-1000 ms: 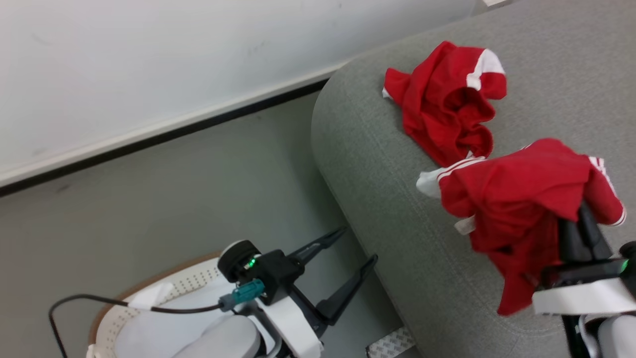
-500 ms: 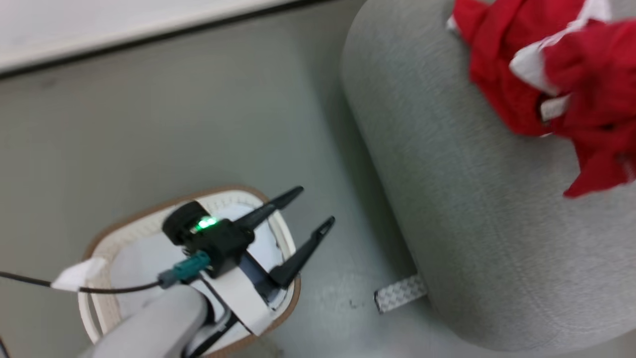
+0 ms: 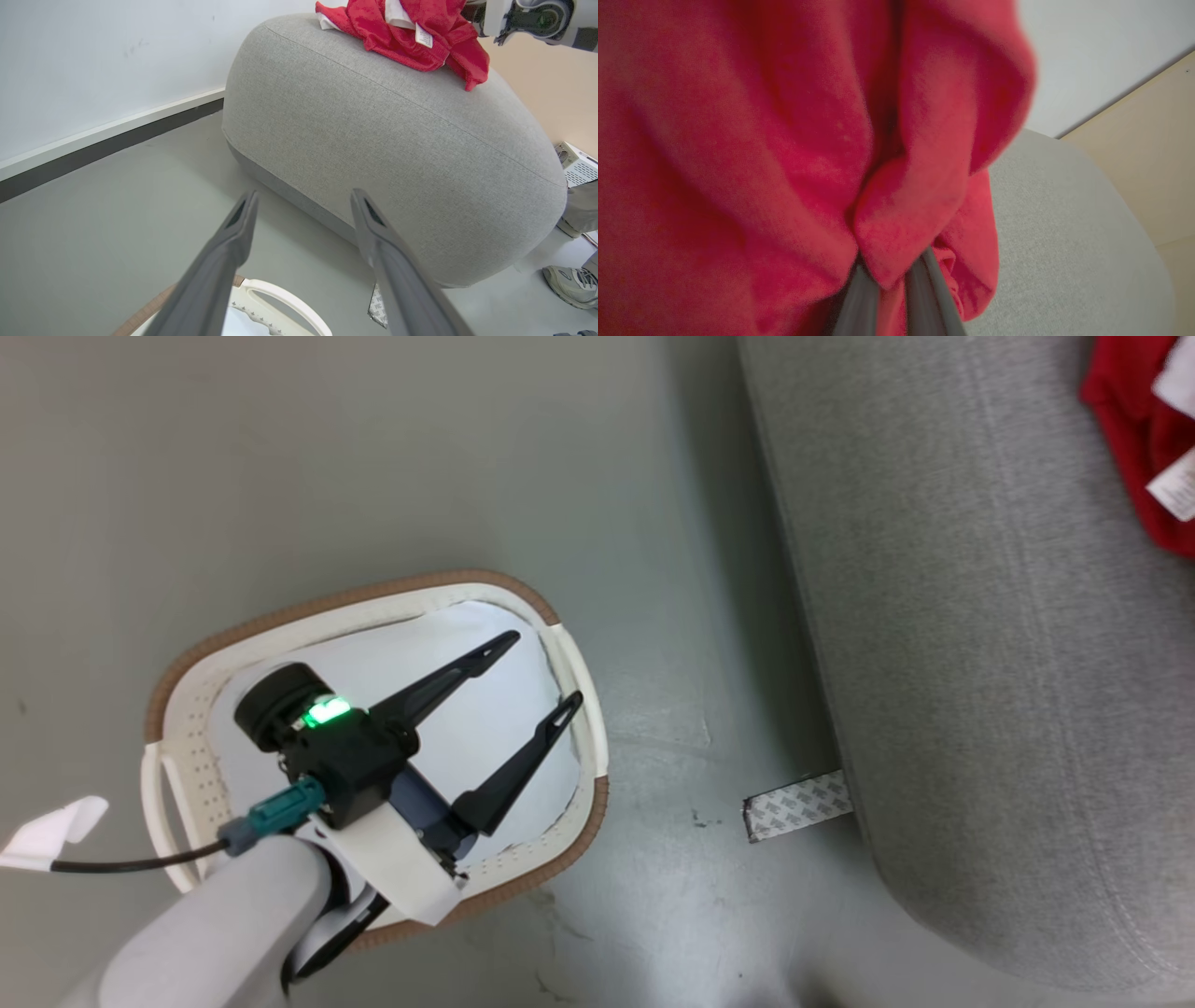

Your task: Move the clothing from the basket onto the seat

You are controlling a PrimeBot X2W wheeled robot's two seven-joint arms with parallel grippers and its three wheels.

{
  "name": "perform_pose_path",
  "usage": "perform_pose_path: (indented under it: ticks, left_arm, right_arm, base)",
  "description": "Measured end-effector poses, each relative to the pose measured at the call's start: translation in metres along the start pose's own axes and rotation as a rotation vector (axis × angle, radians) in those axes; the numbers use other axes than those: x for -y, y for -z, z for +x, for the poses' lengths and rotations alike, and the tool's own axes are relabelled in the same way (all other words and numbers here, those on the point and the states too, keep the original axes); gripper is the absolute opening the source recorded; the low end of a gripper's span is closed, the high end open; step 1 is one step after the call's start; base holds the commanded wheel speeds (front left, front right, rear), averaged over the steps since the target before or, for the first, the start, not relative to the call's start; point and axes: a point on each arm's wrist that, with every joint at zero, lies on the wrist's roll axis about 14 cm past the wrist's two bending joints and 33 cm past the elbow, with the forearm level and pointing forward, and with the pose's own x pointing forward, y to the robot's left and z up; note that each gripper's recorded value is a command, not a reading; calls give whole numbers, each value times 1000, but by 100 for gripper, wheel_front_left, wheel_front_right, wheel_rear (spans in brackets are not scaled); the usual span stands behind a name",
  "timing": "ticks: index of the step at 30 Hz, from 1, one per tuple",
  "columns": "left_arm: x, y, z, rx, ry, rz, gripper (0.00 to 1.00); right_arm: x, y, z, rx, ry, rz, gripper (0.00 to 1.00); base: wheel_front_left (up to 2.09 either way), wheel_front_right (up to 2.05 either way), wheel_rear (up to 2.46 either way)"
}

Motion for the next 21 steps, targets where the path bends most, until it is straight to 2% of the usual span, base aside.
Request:
perform_pose_path:
  ticks: [2, 5, 6, 7, 8, 9, 14, 21]
  left_arm:
    - [-5, 2, -3, -5, -14, -1, 100]
    - [-8, 1, -6, -3, -26, 1, 100]
    - [-9, 0, -6, -2, -29, 3, 100]
    - [-9, -2, -6, 0, -31, 7, 100]
    - [-8, -4, -6, 1, -32, 10, 100]
    - [-7, -6, -6, 3, -33, 13, 100]
    - [5, -22, -3, 27, -31, 17, 100]
    - [23, -53, -6, 59, -66, 37, 100]
  right_arm:
    - [-2, 18, 4, -74, -10, -50, 0]
    - [-3, 27, 5, -104, -14, -62, 0]
    - [-3, 26, 4, -101, -16, -65, 4]
    - [-3, 25, 3, -98, -18, -68, 25]
    - [-3, 23, 2, -89, -22, -71, 81]
    - [-4, 20, 0, -83, -27, -75, 100]
    - [2, 6, -13, -50, -32, -81, 100]
    - [30, -8, -48, -14, -38, -134, 100]
  base:
    - [0, 0, 0]
    - [0, 0, 0]
    - [0, 0, 0]
    - [0, 0, 0]
    - [0, 0, 0]
    - [0, 0, 0]
    - [0, 0, 0]
    - [0, 0, 0]
